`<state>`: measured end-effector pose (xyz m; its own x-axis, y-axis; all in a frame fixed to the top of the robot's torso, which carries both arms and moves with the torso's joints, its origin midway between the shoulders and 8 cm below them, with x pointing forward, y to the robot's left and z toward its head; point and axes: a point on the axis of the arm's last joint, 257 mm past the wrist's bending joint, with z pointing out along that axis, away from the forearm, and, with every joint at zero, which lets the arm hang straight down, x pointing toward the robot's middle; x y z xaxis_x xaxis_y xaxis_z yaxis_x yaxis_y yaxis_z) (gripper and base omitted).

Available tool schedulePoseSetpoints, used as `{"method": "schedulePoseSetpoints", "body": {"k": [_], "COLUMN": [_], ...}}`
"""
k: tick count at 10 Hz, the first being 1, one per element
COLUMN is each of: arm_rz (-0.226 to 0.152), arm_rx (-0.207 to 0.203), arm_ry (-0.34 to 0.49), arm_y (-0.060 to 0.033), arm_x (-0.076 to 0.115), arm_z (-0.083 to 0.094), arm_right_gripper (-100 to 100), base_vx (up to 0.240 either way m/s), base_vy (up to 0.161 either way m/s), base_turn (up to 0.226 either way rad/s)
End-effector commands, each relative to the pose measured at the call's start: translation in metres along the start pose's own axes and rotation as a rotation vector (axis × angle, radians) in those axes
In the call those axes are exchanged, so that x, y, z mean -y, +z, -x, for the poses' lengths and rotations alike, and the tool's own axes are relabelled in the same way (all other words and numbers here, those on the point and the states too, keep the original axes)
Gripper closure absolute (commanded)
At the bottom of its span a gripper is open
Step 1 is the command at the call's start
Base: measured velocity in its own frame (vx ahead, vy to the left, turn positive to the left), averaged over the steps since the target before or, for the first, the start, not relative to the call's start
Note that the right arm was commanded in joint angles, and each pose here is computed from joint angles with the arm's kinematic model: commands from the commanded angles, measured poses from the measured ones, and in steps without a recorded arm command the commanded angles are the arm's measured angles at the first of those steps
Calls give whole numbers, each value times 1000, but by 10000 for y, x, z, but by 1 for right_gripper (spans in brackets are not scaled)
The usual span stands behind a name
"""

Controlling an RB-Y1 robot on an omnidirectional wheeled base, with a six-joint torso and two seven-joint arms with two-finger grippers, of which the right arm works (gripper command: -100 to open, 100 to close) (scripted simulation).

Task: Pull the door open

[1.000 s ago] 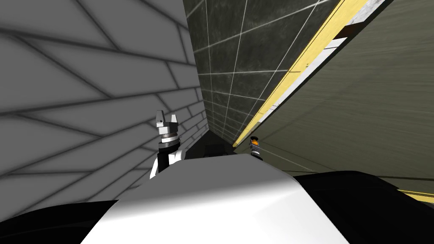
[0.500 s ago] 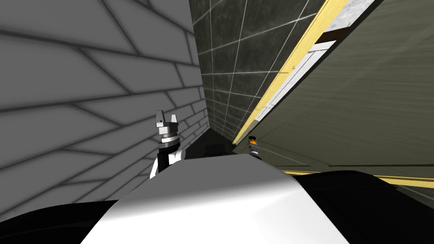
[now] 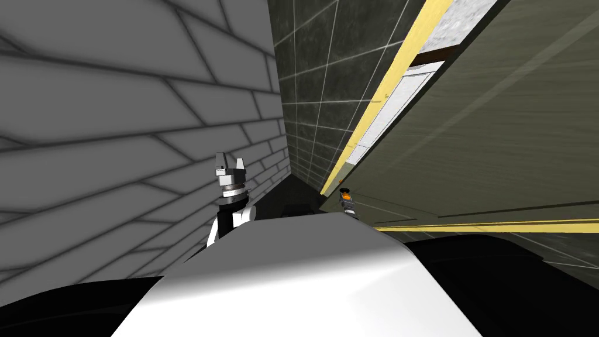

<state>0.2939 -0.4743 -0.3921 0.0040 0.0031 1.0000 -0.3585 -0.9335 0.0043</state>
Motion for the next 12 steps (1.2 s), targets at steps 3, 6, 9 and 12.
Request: {"method": "schedulePoseSetpoints", "body": {"k": [3, 6, 9, 12], "arm_rz": [-55, -119, -179, -205], "arm_rx": [4, 0, -3, 3], "arm_ry": [3, 2, 3, 3], "arm_y": [-78, -174, -277, -336], "arm_x": [152, 293, 425, 455], "arm_z": [30, 11, -1, 18], "arm_right_gripper": [100, 100, 100, 100], "base_vx": [-172, -241, -228, -170], "base_vy": [-22, -40, -20, -10], "base_turn": [51, 74, 42, 71]}}
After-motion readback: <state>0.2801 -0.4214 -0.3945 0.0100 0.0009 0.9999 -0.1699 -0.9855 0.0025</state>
